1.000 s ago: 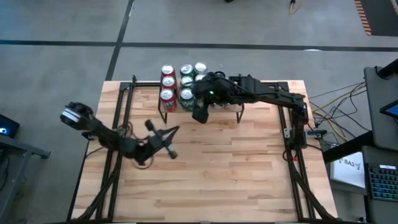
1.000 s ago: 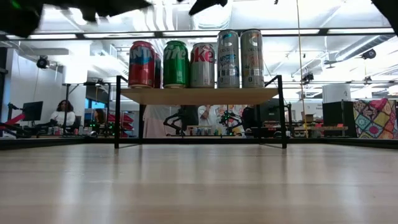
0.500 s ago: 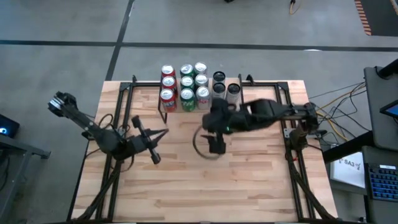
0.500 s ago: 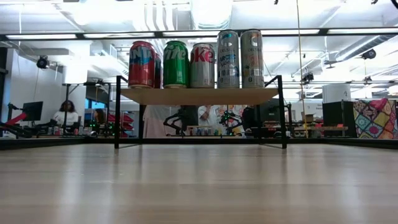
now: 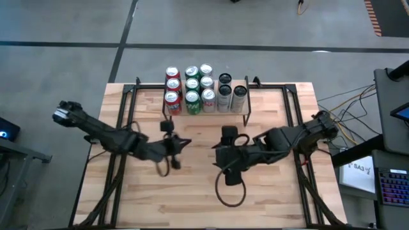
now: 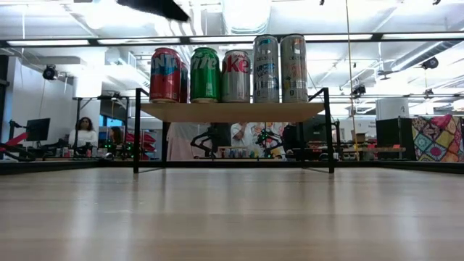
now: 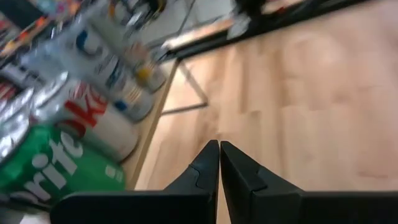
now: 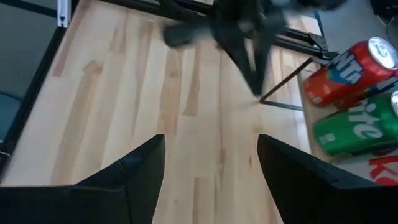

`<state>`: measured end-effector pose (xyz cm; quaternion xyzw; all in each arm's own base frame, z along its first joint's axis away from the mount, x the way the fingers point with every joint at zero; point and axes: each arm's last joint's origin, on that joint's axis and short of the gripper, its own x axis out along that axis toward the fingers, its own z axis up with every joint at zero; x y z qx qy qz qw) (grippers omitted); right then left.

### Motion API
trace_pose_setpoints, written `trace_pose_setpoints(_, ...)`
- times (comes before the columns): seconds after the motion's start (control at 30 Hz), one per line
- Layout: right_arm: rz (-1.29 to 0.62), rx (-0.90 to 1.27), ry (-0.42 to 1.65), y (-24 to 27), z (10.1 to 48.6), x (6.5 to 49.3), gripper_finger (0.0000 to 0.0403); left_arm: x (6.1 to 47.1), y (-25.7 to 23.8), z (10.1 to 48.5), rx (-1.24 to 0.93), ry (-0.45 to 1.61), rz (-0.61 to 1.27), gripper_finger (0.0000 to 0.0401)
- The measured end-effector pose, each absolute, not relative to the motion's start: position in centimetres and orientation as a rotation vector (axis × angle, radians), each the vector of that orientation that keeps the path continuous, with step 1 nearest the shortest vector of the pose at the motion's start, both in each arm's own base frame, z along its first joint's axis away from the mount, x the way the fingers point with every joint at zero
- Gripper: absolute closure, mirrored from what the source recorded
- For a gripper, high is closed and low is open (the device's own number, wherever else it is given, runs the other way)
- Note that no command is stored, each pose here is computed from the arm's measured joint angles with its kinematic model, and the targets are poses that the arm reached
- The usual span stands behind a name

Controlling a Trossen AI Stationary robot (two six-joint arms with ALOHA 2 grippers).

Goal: Place canned beverage on shelf
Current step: Put the green soda can on the shelf aligned with the other green soda can

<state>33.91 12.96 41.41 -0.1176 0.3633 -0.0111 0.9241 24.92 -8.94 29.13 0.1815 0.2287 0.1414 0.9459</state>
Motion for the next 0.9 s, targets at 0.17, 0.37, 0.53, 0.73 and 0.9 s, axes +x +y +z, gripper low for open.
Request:
trace_pose_setpoints(0.17,-0.023,-0.199,0.729,13.1,40.2,32.5,0.0159,28.0,-6.2,27.2,0.318,0.494,0.455,0.0401)
trace_pose_setpoints(0.37,-0.031,-0.14,0.696,12.4,38.4,30.0,0.0163,30.3,-3.3,25.1,0.337,0.528,0.617,0.0401)
trace_pose_setpoints(0.53,-0.025,-0.092,0.609,11.5,37.6,28.1,0.0159,31.1,-2.0,24.1,0.352,0.56,0.657,0.0401)
trace_pose_setpoints(0.73,-0.023,-0.064,0.564,10.6,36.8,26.2,0.0157,31.2,-1.8,24.1,0.358,0.558,0.687,0.0401)
trace_pose_setpoints(0.9,-0.019,-0.072,0.554,10.3,36.4,25.4,0.0158,31.1,-1.5,24.2,0.376,0.561,0.716,0.0401)
